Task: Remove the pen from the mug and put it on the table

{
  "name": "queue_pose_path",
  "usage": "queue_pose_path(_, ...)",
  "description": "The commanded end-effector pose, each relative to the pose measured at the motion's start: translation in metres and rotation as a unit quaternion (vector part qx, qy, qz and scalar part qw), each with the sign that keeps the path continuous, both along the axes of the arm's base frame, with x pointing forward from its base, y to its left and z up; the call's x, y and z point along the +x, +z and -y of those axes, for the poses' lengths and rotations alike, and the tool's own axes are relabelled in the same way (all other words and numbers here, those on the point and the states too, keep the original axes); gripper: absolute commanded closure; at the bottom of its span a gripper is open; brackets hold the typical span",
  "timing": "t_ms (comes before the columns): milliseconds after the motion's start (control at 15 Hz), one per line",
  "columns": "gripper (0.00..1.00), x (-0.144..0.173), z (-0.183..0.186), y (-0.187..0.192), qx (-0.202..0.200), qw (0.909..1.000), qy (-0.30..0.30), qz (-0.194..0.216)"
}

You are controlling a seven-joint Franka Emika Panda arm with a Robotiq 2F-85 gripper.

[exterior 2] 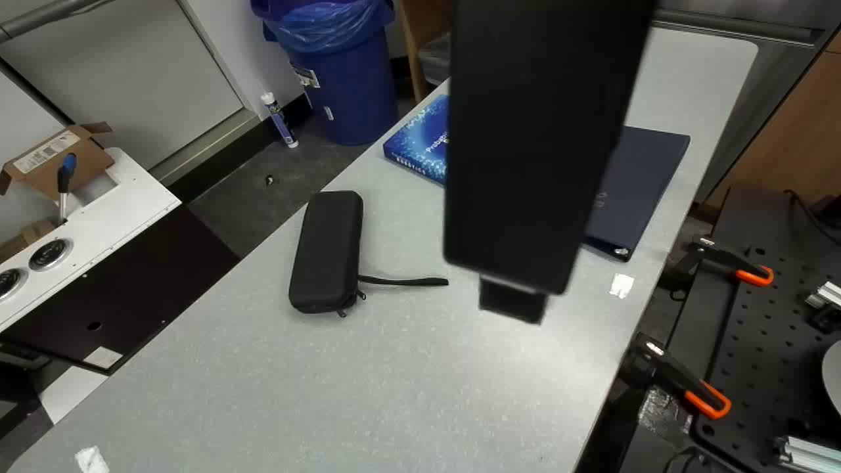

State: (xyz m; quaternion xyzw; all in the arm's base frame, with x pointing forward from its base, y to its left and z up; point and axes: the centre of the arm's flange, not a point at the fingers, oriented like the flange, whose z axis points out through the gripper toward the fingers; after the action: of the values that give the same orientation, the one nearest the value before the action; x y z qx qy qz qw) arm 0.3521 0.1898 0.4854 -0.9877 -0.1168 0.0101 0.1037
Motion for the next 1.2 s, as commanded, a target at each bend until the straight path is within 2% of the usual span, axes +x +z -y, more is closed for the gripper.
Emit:
queue_pose_path(0,0.0,0.0,0.0,0.0,0.0,1.0,0.0,0.0)
queue_pose_path(200,0.0,0.008,0.009,-0.011,-0.017,0.9998,-0.005,0.01)
queue_pose_path(400,0.0,0.027,0.057,-0.036,-0.067,0.9972,-0.027,0.019)
queue_pose_path(667,0.0,0.052,0.127,-0.079,-0.121,0.9887,-0.075,0.047)
queue_pose_path(867,0.0,0.055,0.152,-0.096,-0.122,0.9859,-0.105,0.046)
queue_pose_path(933,0.0,0.051,0.143,-0.087,-0.115,0.9882,-0.093,0.038)
queue_pose_path(1133,0.0,0.053,0.151,-0.096,-0.114,0.9876,-0.102,0.034)
